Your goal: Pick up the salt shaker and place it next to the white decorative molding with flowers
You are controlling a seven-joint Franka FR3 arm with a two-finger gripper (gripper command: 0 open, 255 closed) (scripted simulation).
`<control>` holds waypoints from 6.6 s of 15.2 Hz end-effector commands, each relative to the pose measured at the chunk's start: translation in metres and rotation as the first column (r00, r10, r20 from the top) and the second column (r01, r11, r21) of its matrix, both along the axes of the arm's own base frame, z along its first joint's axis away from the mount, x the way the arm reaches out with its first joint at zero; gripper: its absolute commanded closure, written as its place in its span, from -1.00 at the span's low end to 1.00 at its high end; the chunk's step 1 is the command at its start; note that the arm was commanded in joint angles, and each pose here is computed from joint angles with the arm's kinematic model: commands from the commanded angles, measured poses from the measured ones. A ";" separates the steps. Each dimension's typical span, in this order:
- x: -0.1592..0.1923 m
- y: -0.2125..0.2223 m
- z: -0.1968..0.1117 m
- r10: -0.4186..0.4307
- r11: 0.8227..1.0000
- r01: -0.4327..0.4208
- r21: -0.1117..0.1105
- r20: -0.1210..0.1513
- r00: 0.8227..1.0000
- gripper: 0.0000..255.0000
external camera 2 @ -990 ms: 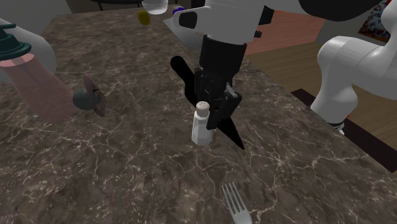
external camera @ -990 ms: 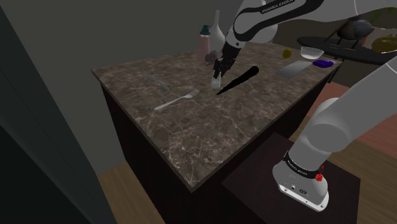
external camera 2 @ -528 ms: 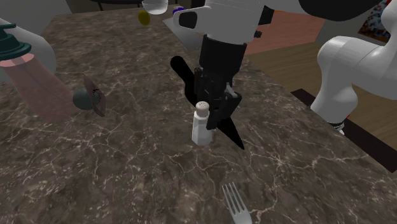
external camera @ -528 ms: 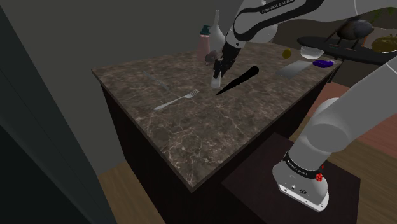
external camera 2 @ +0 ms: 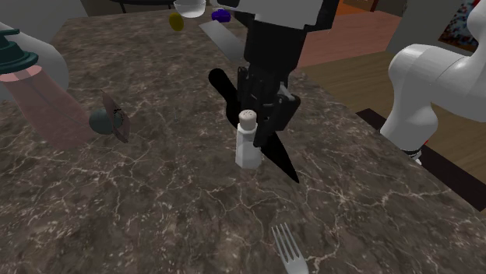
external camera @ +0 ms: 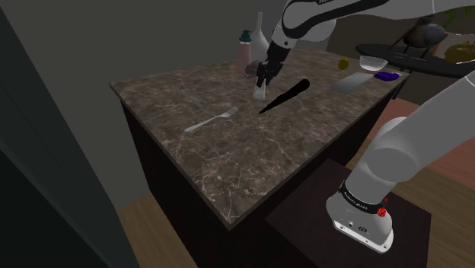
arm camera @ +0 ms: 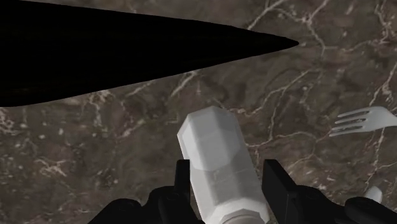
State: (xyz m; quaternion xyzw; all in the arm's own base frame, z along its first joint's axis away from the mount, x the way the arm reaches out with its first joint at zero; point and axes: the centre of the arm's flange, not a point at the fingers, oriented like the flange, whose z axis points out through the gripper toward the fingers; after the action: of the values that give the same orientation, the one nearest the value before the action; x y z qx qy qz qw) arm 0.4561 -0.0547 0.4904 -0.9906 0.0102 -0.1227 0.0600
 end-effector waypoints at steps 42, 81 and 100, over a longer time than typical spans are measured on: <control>-0.004 -0.182 0.120 0.000 1.000 0.000 0.000 0.000 1.000 1.00; -0.012 -0.504 -0.012 0.000 1.000 0.000 0.000 0.000 1.000 1.00; -0.024 -0.509 0.029 0.000 1.000 0.000 0.000 0.000 1.000 -1.00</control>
State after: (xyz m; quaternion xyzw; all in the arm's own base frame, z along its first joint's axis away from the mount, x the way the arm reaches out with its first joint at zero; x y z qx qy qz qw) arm 0.4336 -0.5631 0.5079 -0.9905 0.0103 -0.1231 0.0595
